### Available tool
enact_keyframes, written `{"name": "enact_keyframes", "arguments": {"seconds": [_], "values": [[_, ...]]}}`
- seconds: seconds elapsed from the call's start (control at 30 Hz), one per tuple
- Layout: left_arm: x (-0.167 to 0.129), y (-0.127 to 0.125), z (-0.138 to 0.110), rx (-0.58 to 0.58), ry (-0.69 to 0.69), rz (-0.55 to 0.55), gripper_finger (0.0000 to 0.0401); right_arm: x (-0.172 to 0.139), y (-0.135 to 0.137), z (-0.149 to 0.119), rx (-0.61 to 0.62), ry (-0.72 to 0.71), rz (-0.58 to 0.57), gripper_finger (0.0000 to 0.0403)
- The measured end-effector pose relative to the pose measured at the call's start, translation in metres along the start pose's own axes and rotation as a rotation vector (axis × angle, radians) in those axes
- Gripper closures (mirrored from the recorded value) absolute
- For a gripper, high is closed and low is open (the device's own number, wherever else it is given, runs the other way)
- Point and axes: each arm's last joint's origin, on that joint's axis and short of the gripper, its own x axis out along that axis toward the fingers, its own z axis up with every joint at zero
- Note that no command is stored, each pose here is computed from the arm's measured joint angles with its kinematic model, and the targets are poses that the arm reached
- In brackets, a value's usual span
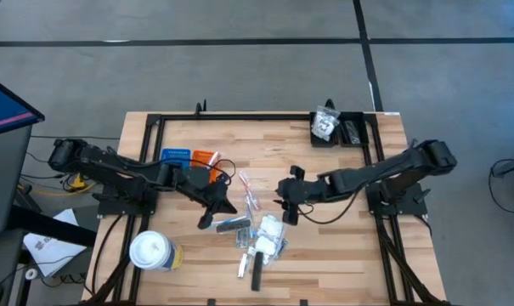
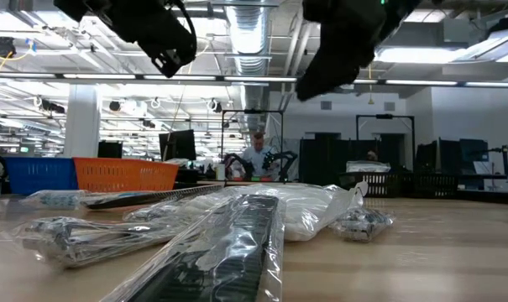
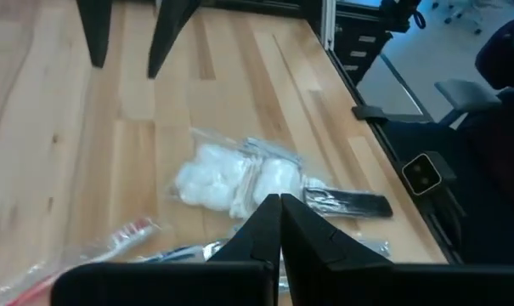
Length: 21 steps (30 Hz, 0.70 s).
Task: Pick & Place Travel size toiletries
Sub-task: Put the blue toothbrush into the orange bin
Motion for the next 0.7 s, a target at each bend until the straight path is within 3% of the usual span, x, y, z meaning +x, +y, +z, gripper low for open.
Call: {"name": "enact_keyframes", "arguments": {"seconds": [0.2,0.37,0.5,0.7], "values": [[0.025,-0.023,-0.02,-0.036,0.094,0.057,0.0399,0.021,0.005,-0.01,-0.019,0.061,-0.015,0.0279],[0.054,-0.052,-0.053,0.011,0.176,0.267,0.0399,0.03,0.011,-0.015,-0.051,0.078,-0.011,0.0286],[0.06,-0.064,-0.058,0.055,0.133,0.415,0.0399,0.028,0.018,-0.014,-0.078,0.055,0.011,0.0285],[0.056,-0.064,-0.054,0.011,0.114,0.401,0.0399,0.025,0.028,-0.016,-0.135,0.038,0.036,0.0286]]}}
